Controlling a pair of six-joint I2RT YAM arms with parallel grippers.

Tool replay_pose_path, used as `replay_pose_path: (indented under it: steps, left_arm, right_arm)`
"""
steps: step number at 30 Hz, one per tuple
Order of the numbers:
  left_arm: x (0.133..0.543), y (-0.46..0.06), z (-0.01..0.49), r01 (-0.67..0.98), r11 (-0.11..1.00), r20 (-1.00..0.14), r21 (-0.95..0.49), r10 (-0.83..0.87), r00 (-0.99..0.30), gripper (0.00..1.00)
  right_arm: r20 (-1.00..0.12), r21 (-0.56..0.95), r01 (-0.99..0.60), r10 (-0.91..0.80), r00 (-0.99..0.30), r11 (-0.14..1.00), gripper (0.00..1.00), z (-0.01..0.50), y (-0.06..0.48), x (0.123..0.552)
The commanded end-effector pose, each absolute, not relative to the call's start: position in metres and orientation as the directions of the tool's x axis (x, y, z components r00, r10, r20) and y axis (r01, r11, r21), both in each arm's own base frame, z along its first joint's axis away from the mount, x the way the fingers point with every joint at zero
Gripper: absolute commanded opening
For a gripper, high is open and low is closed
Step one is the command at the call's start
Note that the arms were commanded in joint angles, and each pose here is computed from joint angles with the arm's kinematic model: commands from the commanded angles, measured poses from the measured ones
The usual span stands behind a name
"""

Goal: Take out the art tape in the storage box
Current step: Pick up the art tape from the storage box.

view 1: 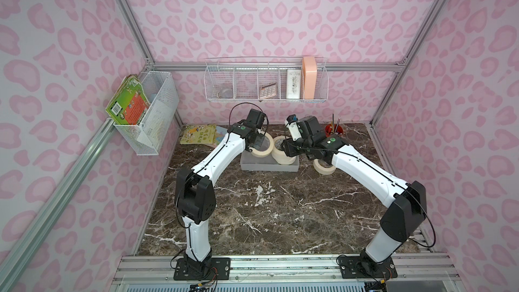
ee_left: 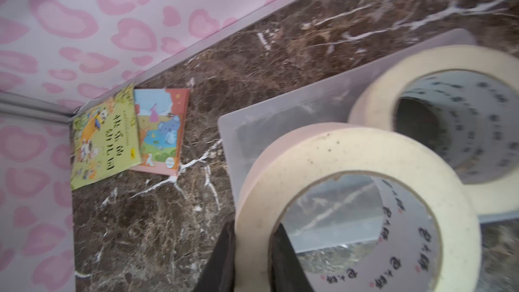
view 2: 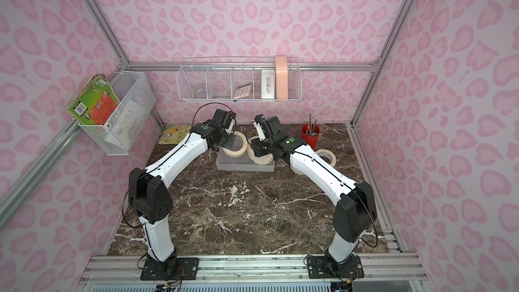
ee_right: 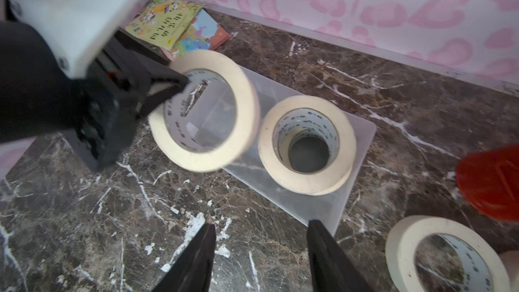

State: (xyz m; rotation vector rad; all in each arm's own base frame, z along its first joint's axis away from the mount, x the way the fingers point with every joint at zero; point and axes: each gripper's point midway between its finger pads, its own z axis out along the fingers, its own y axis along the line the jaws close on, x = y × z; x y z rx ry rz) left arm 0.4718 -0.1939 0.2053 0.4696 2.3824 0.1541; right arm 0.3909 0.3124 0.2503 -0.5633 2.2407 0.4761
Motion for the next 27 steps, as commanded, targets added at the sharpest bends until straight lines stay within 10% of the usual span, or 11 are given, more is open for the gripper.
replay_pose_path:
  steps: [1, 11, 25, 27]
  left_arm:
    - [0.464, -0.213, 0.22, 0.325, 0.926, -0.653, 0.194, 0.369, -0.662, 0.01]
    - [0.441, -0.245, 0.248, 0.401, 0.91, -0.73, 0.106, 0.345, -0.59, 0.02]
    - [0.43, -0.289, 0.262, 0.501, 0.854, -0.783, -0.142, 0.213, -0.584, 0.12]
    - [0.429, -0.295, 0.266, 0.519, 0.839, -0.79, -0.166, 0.202, -0.578, 0.26]
  right_arm:
    - [-0.751, 0.171, -0.532, -0.24, -0.616, 0.829, 0.55, 0.25, 0.319, 0.397]
    - [-0.731, 0.216, -0.47, -0.177, -0.659, 0.856, 0.52, 0.228, 0.308, 0.419]
    - [-0.709, 0.235, -0.432, -0.15, -0.689, 0.871, 0.04, 0.215, 0.293, 0.423]
    - [-0.704, 0.239, -0.416, -0.139, -0.697, 0.877, 0.0, 0.215, 0.284, 0.424]
